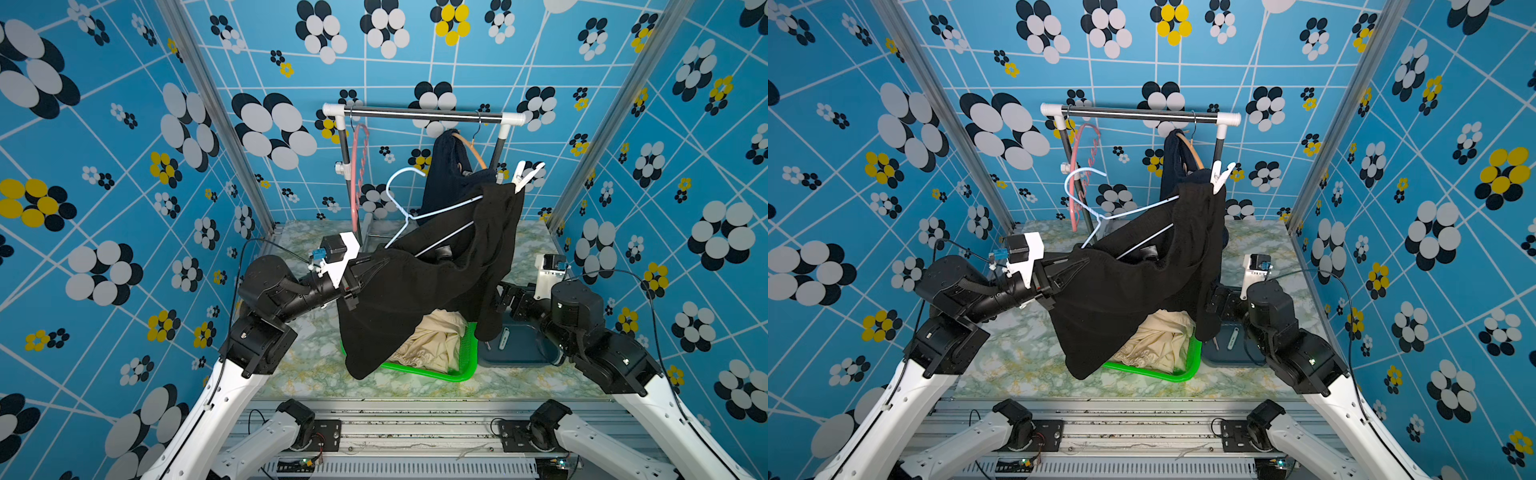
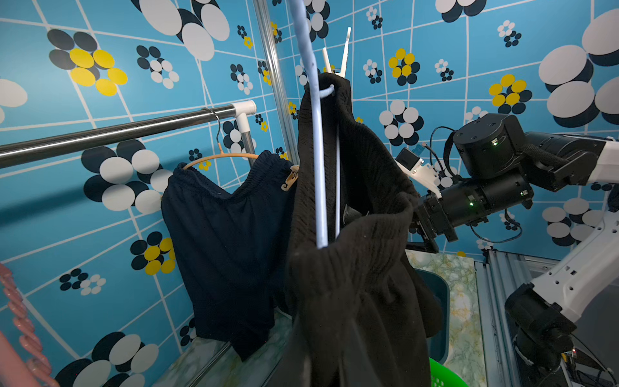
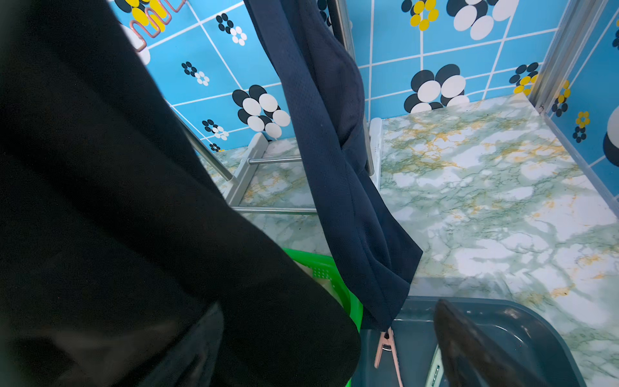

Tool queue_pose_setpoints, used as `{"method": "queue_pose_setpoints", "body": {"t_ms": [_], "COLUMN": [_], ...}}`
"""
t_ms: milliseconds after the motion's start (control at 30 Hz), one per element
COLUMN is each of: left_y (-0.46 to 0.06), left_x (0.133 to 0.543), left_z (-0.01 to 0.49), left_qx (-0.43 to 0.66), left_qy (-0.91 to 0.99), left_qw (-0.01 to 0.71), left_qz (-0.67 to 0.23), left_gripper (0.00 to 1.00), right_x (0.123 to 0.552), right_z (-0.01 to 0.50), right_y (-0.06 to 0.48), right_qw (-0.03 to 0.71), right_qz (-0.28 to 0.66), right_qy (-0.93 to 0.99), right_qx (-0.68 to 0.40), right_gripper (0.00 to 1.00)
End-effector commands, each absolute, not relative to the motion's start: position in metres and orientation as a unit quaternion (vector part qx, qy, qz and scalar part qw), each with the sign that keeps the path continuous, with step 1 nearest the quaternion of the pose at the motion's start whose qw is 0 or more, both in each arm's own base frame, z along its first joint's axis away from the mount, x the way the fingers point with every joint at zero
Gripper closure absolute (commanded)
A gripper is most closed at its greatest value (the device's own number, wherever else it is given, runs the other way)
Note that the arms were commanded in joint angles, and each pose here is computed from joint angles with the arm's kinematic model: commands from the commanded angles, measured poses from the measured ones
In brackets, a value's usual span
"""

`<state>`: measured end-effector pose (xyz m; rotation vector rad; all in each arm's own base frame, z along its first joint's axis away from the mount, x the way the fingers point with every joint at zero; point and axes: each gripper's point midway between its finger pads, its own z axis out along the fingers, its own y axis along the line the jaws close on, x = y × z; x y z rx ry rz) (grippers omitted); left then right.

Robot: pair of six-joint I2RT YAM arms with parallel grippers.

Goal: Remove the clothespins securing shorts to the hanger
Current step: Adjust the shorts in the basket.

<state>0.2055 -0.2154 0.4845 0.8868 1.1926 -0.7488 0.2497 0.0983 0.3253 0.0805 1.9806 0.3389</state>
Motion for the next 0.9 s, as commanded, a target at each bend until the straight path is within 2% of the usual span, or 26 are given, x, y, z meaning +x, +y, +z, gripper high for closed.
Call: {"method": "queue_pose_setpoints", "body": {"t_ms": [0,300,533,733,867], "left_y": [-0.204,-0.176,-0.167,-0.157,-0.156], "left_x": [0.189,0.181,0.148,0.138,0.14], "left_z": [0.509,0.428,0.392,0.368,0.359], "left_qx": [0.393,0.355,0.355,0.352,0.349], "left_qy": [0.474,0.581,0.625,0.65,0.661], "left_qw": [0.711,0.649,0.601,0.591,0.583], "left_qz": [-0.34,-0.34,-0.351,-0.323,-0.318], "left_gripper": [1.0,1.0,1.0,1.0,1.0], "right_x": [0.248,0.248,0.255,0.261,0.262], "right_z": [0.317,0.33,0.334,0.33,0.324], "right_y": [0.098,0.138,0.16,0.167,0.153], "right_qw": [0.527,0.522,0.512,0.5,0.502], "right_qz": [0.137,0.212,0.236,0.227,0.174], "right_qy": [0.838,0.824,0.822,0.829,0.839], "right_qx": [0.028,-0.049,-0.085,-0.107,-0.118], "right_gripper": [0.01,0.02,0.02,0.02,0.01]}}
